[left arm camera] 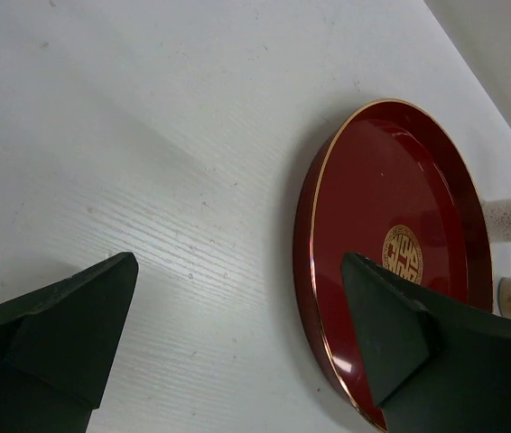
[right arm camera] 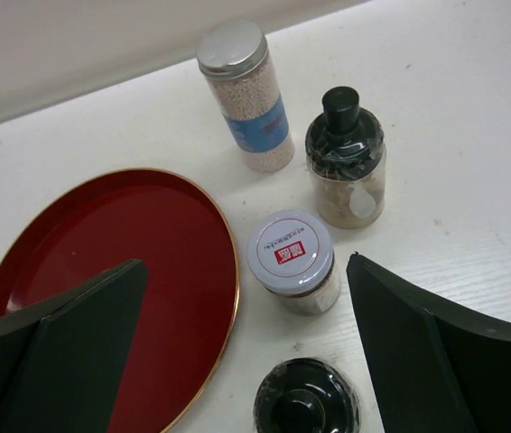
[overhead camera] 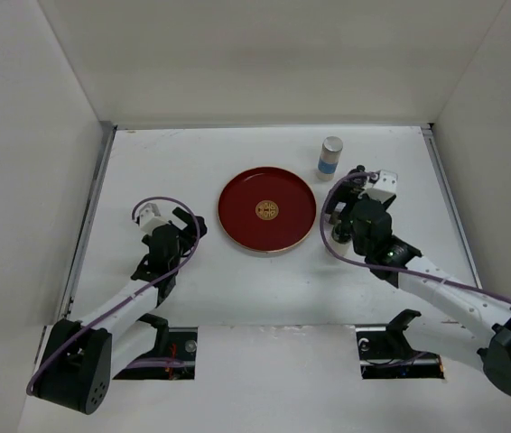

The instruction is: Organize the condiment bottles

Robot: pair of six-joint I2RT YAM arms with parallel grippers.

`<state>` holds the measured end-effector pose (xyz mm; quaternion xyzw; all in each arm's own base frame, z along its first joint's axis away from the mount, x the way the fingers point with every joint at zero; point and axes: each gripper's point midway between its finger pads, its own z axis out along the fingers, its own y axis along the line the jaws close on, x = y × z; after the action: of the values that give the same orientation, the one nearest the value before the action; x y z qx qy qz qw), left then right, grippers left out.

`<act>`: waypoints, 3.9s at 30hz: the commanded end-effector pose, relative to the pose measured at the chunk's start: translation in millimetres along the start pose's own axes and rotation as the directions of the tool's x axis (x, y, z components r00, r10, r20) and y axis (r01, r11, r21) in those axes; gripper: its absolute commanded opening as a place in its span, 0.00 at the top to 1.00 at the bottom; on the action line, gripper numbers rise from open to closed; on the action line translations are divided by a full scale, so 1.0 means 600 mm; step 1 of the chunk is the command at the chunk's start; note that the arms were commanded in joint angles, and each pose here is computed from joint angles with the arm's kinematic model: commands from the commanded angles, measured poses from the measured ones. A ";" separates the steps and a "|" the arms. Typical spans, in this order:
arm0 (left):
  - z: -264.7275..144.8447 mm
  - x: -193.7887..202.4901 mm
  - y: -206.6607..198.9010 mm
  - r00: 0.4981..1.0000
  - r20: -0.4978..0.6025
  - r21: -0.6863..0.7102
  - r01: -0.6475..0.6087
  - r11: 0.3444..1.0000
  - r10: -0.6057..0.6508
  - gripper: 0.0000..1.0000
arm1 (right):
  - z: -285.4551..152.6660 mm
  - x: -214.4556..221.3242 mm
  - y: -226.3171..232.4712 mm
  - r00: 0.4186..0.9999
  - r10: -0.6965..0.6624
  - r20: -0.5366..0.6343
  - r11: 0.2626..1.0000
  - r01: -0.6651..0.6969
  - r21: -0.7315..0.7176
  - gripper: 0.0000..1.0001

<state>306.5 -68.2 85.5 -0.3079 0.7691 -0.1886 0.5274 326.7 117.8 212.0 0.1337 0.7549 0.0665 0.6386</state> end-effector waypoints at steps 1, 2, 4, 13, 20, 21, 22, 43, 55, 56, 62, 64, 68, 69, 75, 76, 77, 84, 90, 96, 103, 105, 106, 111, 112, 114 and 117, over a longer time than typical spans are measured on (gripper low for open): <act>0.000 -0.029 -0.035 0.999 0.053 0.064 0.010 0.998 -0.013 0.00 | 0.014 -0.052 0.033 0.998 0.035 0.052 0.998 -0.032 -0.045 0.00; 0.000 -0.030 -0.035 0.998 0.056 0.063 0.011 0.998 -0.014 0.00 | 0.019 -0.054 0.036 0.998 0.036 0.051 0.998 -0.034 -0.049 0.00; 0.000 -0.027 -0.037 0.999 0.050 0.071 0.007 0.997 -0.010 0.00 | 0.028 -0.055 0.046 0.999 0.029 0.043 0.998 -0.026 -0.061 0.00; 0.002 -0.019 -0.040 0.999 0.039 0.088 0.000 0.996 -0.003 0.00 | 0.112 -0.091 0.067 1.000 -0.022 0.019 0.998 0.023 -0.056 0.68; 0.002 -0.019 -0.037 0.999 0.040 0.088 0.000 0.996 -0.004 0.00 | 0.213 -0.110 0.045 0.998 -0.052 -0.024 0.998 0.053 0.021 0.13; 0.002 -0.023 -0.037 0.999 0.048 0.086 0.004 0.996 -0.008 0.00 | 0.230 -0.107 0.047 0.997 -0.065 -0.039 0.998 0.065 0.018 0.07; 0.002 -0.023 -0.036 0.999 0.049 0.085 0.003 0.996 -0.007 0.00 | 0.240 -0.105 0.048 0.996 -0.071 -0.050 0.997 0.072 0.018 0.04; 0.006 -0.018 -0.038 0.999 0.038 0.093 0.002 0.996 -0.005 0.00 | 0.389 -0.041 0.064 0.982 -0.165 -0.095 0.986 0.166 0.004 0.40; 0.004 -0.022 -0.038 0.998 0.053 0.095 0.011 0.995 -0.016 0.00 | 0.238 -0.123 0.243 0.983 -0.158 0.094 0.951 0.177 -0.252 0.47; 0.004 -0.021 -0.037 0.999 0.048 0.096 0.011 0.995 -0.016 0.00 | 0.234 -0.105 0.266 0.985 -0.155 0.081 0.944 0.172 -0.282 0.47; 0.001 -0.028 -0.033 0.998 0.066 0.090 0.016 0.996 -0.022 0.00 | 0.216 -0.009 0.394 0.985 -0.175 0.011 0.892 0.163 -0.423 0.47; 0.001 -0.026 -0.033 0.998 0.061 0.093 0.016 0.996 -0.021 0.00 | 0.215 0.010 0.419 0.983 -0.185 0.001 0.878 0.166 -0.449 0.47; 0.000 -0.028 -0.033 0.997 0.067 0.093 0.018 0.995 -0.025 0.00 | 0.222 0.043 0.444 0.980 -0.195 -0.025 0.869 0.161 -0.468 0.47; 0.000 -0.026 -0.033 0.998 0.060 0.095 0.017 0.995 -0.023 0.00 | 0.226 0.052 0.446 0.979 -0.201 -0.030 0.868 0.164 -0.469 0.46; 0.000 -0.025 -0.035 0.998 0.059 0.098 0.018 0.995 -0.024 0.00 | 0.219 0.100 0.446 0.966 -0.249 -0.065 0.862 0.190 -0.470 0.17; 0.001 -0.024 -0.035 0.998 0.055 0.098 0.019 0.995 -0.025 0.00 | 0.217 0.099 0.446 0.966 -0.249 -0.065 0.862 0.190 -0.470 0.12; 0.001 -0.022 -0.036 0.998 0.051 0.100 0.018 0.995 -0.023 0.00 | 0.208 0.092 0.446 0.967 -0.246 -0.061 0.860 0.189 -0.474 0.07; 0.002 -0.023 -0.035 0.998 0.054 0.099 0.019 0.995 -0.025 0.00 | 0.121 -0.023 0.387 0.990 -0.139 0.020 0.877 0.132 -0.463 0.00; 0.000 -0.024 -0.036 0.998 0.054 0.103 0.022 0.994 -0.028 0.00 | 0.063 -0.053 0.186 0.996 -0.072 0.043 0.962 0.081 -0.261 0.00; 0.005 -0.014 -0.041 0.999 0.031 0.103 0.019 0.994 -0.023 0.00 | 0.002 0.014 -0.007 0.990 -0.101 -0.097 0.994 0.104 0.029 0.00; 0.004 -0.017 -0.042 0.999 0.042 0.104 0.018 0.994 -0.022 0.00 | -0.017 0.112 -0.036 0.957 -0.089 -0.277 0.994 0.102 0.033 0.00; 0.003 -0.020 -0.042 0.998 0.051 0.104 0.018 0.994 -0.023 0.00 | -0.011 0.131 -0.025 0.948 -0.079 -0.309 0.996 0.086 0.010 0.00; 0.003 -0.019 -0.041 0.999 0.050 0.101 0.017 0.995 -0.022 0.00 | -0.008 0.139 -0.022 0.944 -0.074 -0.321 0.997 0.081 0.006 0.00; -0.001 -0.024 -0.041 0.998 0.059 0.107 0.020 0.994 -0.026 0.00 | 0.005 0.168 -0.022 0.928 -0.097 -0.359 0.993 0.113 0.024 0.03; 0.000 -0.025 -0.041 0.998 0.062 0.106 0.020 0.994 -0.027 0.00 | 0.005 0.170 -0.022 0.927 -0.097 -0.361 0.993 0.115 0.027 0.05; 0.003 -0.019 -0.040 0.999 0.048 0.100 0.017 0.995 -0.022 0.00 | 0.006 0.173 -0.026 0.923 -0.101 -0.371 0.992 0.123 0.035 0.09; 0.003 -0.018 -0.041 0.999 0.045 0.105 0.019 0.994 -0.024 0.00 | 0.002 0.171 -0.038 0.921 -0.121 -0.371 0.987 0.153 0.058 0.25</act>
<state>312.0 -76.5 92.9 -0.2945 0.7596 -0.2114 0.5400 305.2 126.6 96.4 0.0773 0.8787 0.0135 0.4709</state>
